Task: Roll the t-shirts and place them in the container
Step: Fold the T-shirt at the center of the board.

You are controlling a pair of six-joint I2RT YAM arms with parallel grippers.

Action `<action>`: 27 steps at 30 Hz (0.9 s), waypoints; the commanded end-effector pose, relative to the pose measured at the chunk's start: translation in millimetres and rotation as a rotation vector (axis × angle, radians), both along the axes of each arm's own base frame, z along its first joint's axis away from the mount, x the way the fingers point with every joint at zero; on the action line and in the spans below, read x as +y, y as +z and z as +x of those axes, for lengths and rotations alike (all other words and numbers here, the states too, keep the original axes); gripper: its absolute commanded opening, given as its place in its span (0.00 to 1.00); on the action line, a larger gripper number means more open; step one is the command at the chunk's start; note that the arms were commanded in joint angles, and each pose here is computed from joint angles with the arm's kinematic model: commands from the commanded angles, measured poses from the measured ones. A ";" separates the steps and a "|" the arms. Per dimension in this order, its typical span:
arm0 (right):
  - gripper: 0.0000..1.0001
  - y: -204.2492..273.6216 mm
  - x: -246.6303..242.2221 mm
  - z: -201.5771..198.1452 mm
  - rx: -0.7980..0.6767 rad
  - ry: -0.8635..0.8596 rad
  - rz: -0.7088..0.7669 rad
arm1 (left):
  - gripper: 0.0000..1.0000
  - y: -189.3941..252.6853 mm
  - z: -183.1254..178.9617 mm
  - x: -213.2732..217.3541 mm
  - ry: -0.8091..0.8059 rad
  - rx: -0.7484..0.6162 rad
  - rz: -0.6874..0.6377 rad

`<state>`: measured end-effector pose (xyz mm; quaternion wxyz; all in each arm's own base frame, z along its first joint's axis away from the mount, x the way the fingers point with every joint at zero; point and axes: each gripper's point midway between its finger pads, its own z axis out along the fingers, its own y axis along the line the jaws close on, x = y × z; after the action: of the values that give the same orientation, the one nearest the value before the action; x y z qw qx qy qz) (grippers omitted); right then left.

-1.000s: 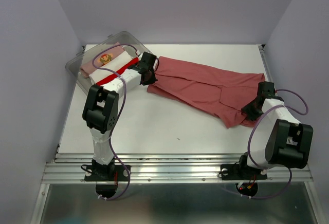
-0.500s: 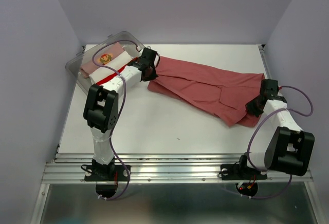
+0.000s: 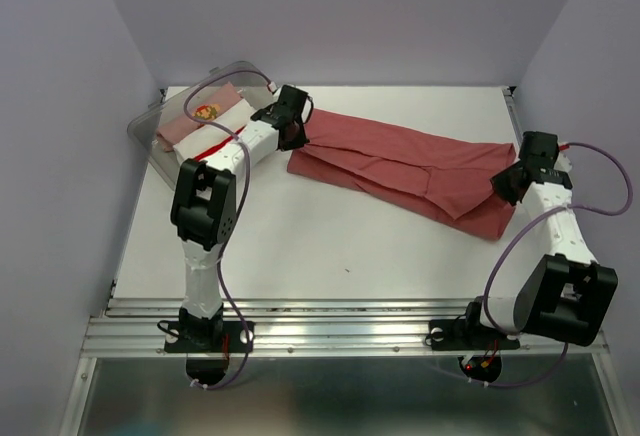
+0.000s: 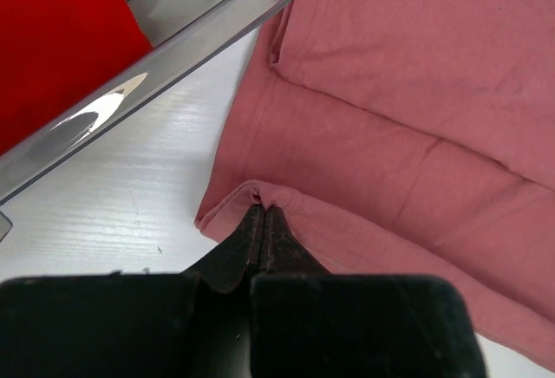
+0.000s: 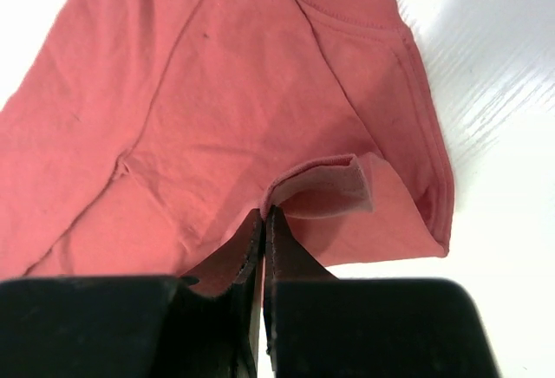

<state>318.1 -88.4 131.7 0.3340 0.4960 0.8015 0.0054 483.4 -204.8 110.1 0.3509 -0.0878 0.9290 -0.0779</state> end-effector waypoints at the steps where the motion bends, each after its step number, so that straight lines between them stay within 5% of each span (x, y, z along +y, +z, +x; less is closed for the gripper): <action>1: 0.01 37.4 -20.3 20.0 -0.078 -0.046 -0.073 | 0.00 17.9 11.9 3.8 -0.001 -0.038 0.020; 27: 0.01 38.3 -34.8 107.0 -0.114 0.039 -0.070 | 0.00 -10.9 34.6 -5.1 -0.026 -0.004 0.057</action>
<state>403.4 -109.3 143.2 0.3500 0.4736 0.8081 0.0128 505.9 -212.5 79.7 0.3315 -0.0664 0.9391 -0.0618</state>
